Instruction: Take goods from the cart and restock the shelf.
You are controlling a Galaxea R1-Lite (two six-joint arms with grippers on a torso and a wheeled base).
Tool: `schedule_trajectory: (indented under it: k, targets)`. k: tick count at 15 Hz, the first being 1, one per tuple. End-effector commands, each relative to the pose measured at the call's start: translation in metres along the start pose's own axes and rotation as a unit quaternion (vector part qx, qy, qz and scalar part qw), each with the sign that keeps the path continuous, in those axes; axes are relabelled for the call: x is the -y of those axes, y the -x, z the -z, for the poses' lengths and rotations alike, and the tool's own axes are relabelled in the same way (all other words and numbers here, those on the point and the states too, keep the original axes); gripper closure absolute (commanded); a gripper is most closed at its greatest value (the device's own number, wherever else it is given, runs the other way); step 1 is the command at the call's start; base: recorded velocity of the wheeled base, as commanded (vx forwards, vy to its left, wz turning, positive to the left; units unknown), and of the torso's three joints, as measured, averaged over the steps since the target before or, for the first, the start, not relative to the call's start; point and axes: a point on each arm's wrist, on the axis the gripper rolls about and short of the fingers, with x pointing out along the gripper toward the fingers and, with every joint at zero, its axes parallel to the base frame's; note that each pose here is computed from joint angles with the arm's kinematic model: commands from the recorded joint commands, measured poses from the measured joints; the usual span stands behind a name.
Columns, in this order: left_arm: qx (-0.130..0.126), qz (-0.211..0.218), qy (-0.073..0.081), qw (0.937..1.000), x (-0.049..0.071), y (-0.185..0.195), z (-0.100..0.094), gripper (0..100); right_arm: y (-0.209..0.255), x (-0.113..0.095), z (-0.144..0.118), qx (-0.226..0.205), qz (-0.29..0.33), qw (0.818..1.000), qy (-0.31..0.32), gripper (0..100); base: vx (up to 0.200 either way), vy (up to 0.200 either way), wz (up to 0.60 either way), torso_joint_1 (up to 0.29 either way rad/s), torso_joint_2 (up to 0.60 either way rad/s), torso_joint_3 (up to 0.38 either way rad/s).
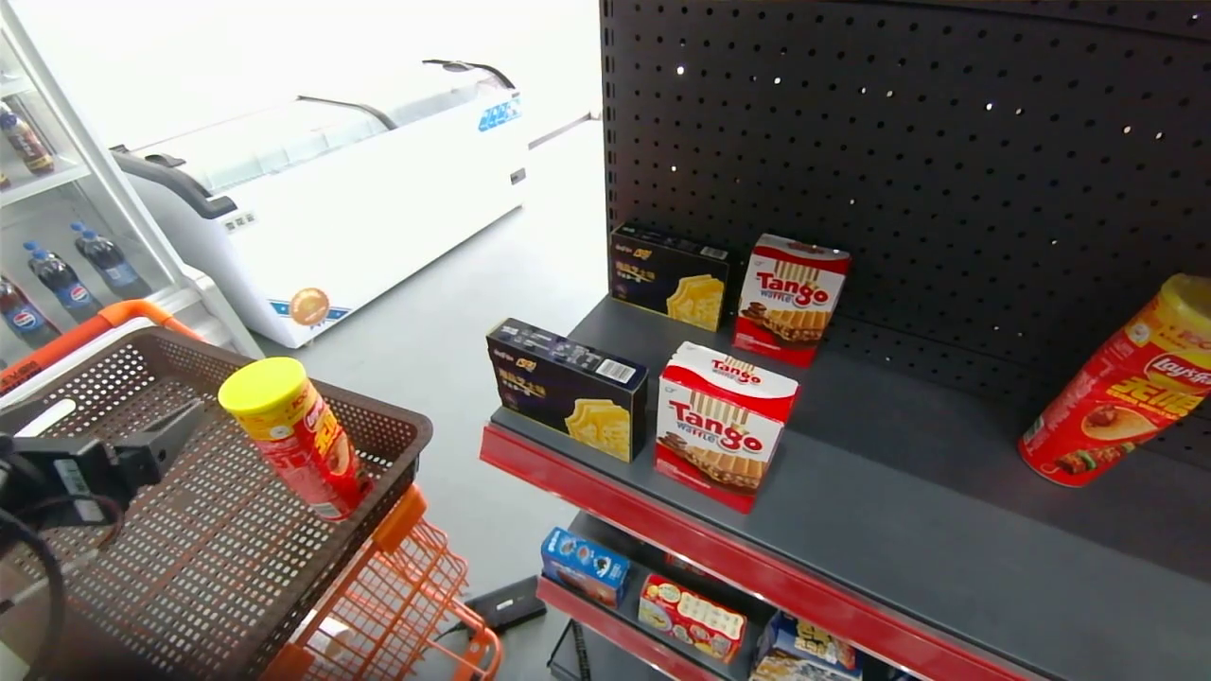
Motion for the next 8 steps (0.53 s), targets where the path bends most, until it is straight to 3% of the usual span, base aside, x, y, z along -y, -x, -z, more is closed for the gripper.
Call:
schedule_trajectory:
  k: [1, 4, 6, 8]
  targets:
    - [-0.042, 0.003, -0.013, 0.999, 0.007, -0.056, 0.055, 0, 0.0, 0.0, 0.0, -0.001, 0.0, 1.0, 0.0, 0, 0.0, 0.0, 0.0, 0.0, 0.0, 0.0]
    - [-0.046, 0.001, -0.013, 0.9989, 0.01, -0.082, 0.09, 0, 0.0, 0.0, 0.0, -0.001, 0.0, 1.0, 0.0, 0, 0.0, 0.0, 0.0, 0.0, 0.0, 0.0]
    - [-0.025, -0.009, -0.012, 0.9996, 0.007, -0.095, 0.098, 0, 0.0, 0.0, 0.0, -0.001, 0.0, 1.0, 0.0, 0, 0.0, 0.0, 0.0, 0.0, 0.0, 0.0]
    - [-0.028, -0.009, -0.013, 0.9995, 0.007, -0.104, 0.106, 0, 0.0, 0.0, 0.0, -0.001, 0.0, 1.0, 0.0, 0, 0.0, 0.0, 0.0, 0.0, 0.0, 0.0]
